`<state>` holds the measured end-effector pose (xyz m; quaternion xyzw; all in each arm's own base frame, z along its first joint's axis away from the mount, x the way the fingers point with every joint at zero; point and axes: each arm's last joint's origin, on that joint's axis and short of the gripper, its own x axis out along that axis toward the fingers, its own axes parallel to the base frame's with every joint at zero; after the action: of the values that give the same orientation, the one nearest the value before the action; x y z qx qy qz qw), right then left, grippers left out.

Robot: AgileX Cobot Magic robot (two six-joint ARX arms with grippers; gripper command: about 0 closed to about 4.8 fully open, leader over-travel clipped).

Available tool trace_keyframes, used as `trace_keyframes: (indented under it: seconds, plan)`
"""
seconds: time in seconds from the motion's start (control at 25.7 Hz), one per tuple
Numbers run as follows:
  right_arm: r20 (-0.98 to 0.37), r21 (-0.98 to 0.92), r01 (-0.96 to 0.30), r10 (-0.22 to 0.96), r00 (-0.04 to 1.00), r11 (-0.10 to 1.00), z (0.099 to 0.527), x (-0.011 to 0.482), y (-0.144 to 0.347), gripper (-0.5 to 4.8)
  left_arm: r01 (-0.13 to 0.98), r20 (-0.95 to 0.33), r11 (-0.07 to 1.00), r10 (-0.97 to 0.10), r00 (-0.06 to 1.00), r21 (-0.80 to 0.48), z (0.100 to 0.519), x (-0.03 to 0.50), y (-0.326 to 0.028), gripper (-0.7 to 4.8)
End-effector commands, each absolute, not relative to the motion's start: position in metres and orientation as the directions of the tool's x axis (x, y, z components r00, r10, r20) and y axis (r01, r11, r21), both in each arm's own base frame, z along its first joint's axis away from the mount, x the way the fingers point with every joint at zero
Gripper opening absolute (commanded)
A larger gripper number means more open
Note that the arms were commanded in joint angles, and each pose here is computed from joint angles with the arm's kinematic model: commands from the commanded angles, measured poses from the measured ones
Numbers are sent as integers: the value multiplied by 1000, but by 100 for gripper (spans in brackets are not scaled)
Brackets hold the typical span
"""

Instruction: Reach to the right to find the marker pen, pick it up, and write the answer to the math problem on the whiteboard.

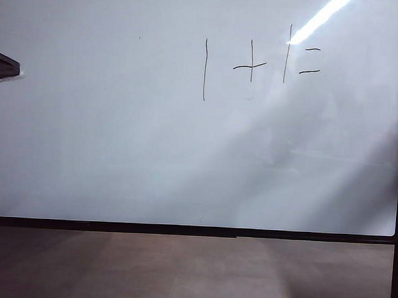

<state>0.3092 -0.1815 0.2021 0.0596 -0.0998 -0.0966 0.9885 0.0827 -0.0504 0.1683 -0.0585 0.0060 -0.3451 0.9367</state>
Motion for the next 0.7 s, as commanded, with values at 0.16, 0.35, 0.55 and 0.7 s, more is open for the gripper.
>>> trace_keyframes:
  seconds: [0.16,0.35,0.55,0.7]
  plan:
    - [320,227,-2,-73,944,974,262,246,-113,-8,647,38,755,-647,761,-107,169,83,-50,-5]
    - [302,161,-306,248,920,938,285,261,-28,-8,647,37,755,-647,762,-107,169,83,-50,-5]
    - [221,163,-364,325,919,917,275,281,-4,-8,647,38,755,-647,762,-107,169,83,-50,-4]
    - [215,156,-360,324,921,920,272,283,-5,-8,647,38,755,-647,762,-107,169,83,-50,-5]
